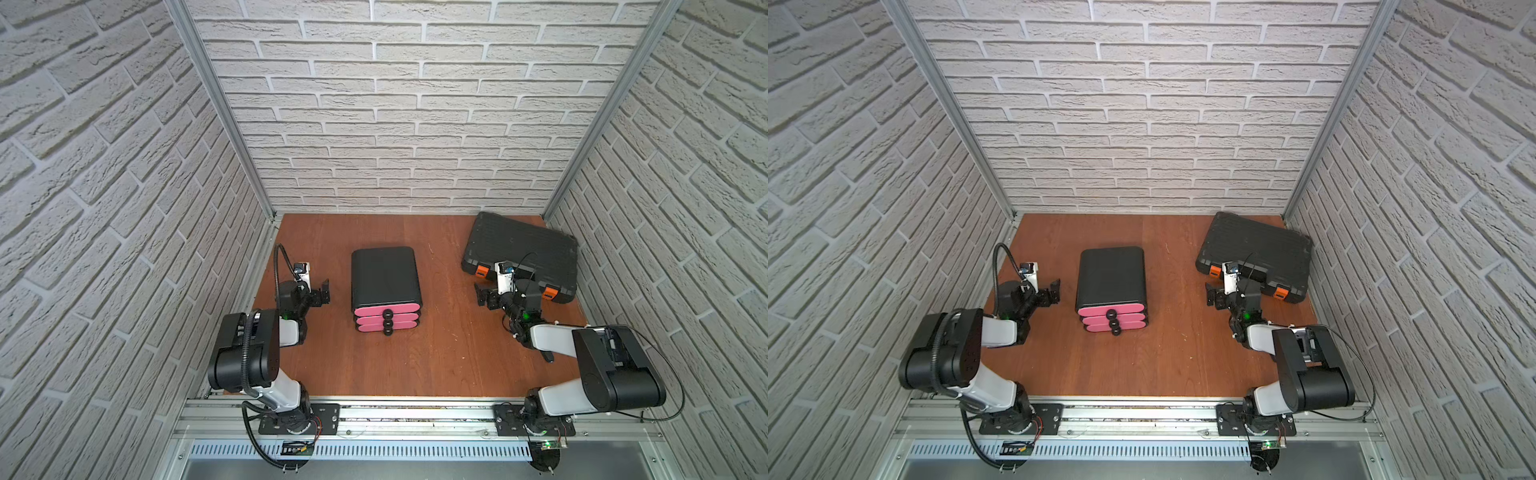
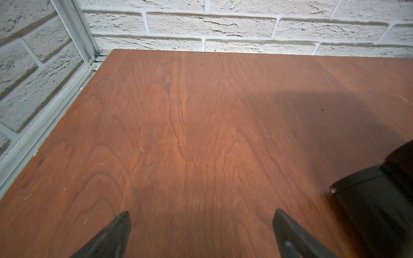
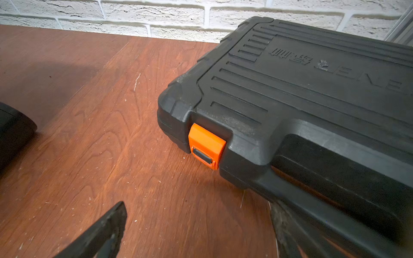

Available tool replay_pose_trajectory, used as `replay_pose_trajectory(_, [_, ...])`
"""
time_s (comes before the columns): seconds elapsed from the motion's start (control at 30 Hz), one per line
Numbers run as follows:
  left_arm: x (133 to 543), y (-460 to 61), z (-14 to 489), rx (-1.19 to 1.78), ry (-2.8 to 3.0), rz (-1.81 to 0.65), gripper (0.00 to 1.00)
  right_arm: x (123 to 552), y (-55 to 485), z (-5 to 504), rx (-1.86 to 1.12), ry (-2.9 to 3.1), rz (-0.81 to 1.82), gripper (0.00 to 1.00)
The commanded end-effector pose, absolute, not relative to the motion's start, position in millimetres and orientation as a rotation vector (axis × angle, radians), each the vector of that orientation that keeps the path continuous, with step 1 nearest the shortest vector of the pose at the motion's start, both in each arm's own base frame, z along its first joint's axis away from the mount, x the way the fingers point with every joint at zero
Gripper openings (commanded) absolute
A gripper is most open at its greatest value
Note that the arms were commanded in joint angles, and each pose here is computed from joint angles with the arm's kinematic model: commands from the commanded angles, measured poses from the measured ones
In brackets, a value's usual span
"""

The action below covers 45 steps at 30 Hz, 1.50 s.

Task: Take the sponge out of the drawer
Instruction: Adjust the storage box at the center of the board.

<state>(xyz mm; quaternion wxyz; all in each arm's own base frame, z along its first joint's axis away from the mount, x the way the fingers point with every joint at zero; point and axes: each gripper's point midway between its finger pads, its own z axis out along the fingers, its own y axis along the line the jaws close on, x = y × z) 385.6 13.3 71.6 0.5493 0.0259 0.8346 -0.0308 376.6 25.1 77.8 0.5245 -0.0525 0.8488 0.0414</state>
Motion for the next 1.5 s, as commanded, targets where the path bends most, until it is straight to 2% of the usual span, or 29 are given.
replay_pose_trajectory(0.0, [397, 18, 91, 0.056, 1.900, -0.055, 0.98, 387, 24, 95, -0.132, 1.967, 0.095, 0.99])
replay_pose_trajectory(1.07, [399, 24, 95, 0.023, 1.914, -0.024, 0.98, 387, 24, 95, -0.129, 1.965, 0.081, 0.99])
replay_pose_trajectory(1.2, [397, 25, 128, 0.017, 1.931, -0.013, 0.98, 396, 19, 118, -0.086, 2.055, 0.007, 0.99])
replay_pose_trajectory(1.3, [383, 20, 176, -0.040, 1.780, -0.043, 0.98, 404, 27, 141, -0.105, 2.070, 0.022, 0.99])
replay_pose_trajectory(1.4, [372, 20, 219, -0.201, 1.737, -0.123, 0.98, 410, 54, 173, -0.090, 2.075, 0.192, 0.99])
replay_pose_trajectory(1.47, [369, 14, 229, -0.286, 1.834, -0.186, 0.98, 411, 73, 189, -0.067, 2.100, 0.302, 0.99])
